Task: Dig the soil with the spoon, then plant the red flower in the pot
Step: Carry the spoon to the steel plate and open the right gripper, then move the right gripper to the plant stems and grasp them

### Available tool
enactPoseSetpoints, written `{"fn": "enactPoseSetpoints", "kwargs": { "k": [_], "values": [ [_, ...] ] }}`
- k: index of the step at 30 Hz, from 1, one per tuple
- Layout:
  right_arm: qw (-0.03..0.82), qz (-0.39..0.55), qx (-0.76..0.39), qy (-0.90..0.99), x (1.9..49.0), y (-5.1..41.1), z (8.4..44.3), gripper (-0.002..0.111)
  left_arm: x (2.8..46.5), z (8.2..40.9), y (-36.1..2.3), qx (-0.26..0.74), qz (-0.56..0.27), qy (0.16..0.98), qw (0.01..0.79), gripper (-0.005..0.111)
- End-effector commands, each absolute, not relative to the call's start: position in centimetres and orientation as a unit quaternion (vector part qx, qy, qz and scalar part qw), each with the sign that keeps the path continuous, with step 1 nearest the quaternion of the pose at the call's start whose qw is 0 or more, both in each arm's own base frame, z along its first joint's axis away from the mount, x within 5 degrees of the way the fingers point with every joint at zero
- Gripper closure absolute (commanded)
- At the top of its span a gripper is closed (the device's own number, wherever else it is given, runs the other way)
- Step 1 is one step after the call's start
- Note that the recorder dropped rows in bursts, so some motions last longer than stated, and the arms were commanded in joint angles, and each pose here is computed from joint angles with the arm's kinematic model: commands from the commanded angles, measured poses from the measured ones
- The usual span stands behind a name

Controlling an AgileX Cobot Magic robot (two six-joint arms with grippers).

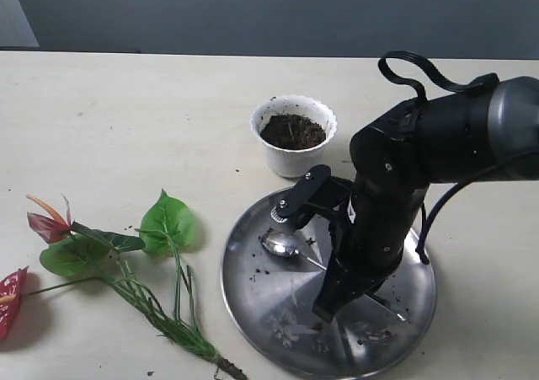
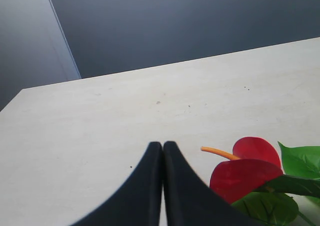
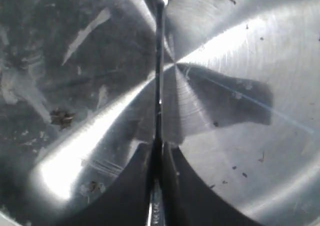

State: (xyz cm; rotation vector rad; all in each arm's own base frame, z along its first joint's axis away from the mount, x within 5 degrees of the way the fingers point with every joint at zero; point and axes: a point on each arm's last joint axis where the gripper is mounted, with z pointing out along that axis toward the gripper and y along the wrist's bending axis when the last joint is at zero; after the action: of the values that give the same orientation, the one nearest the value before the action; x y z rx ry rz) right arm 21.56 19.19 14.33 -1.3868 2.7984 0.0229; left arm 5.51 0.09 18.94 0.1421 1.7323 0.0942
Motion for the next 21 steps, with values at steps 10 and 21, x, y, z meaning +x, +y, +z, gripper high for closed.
{"fn": "enactPoseSetpoints", "kwargs": {
  "k": [10, 21],
  "values": [
    [0.163, 0.178, -0.359, 0.901, 22.0, 23.2, 17.7, 0.071, 5.5, 19.1, 0.1, 0.061, 0.037, 0.759, 0.647, 0.105],
    [0.147, 0.248, -0.491, 0.822, 20.2, 30.6, 18.9, 0.065, 5.5, 19.1, 0.1, 0.061, 0.037, 0.759, 0.647, 0.105]
  ]
}}
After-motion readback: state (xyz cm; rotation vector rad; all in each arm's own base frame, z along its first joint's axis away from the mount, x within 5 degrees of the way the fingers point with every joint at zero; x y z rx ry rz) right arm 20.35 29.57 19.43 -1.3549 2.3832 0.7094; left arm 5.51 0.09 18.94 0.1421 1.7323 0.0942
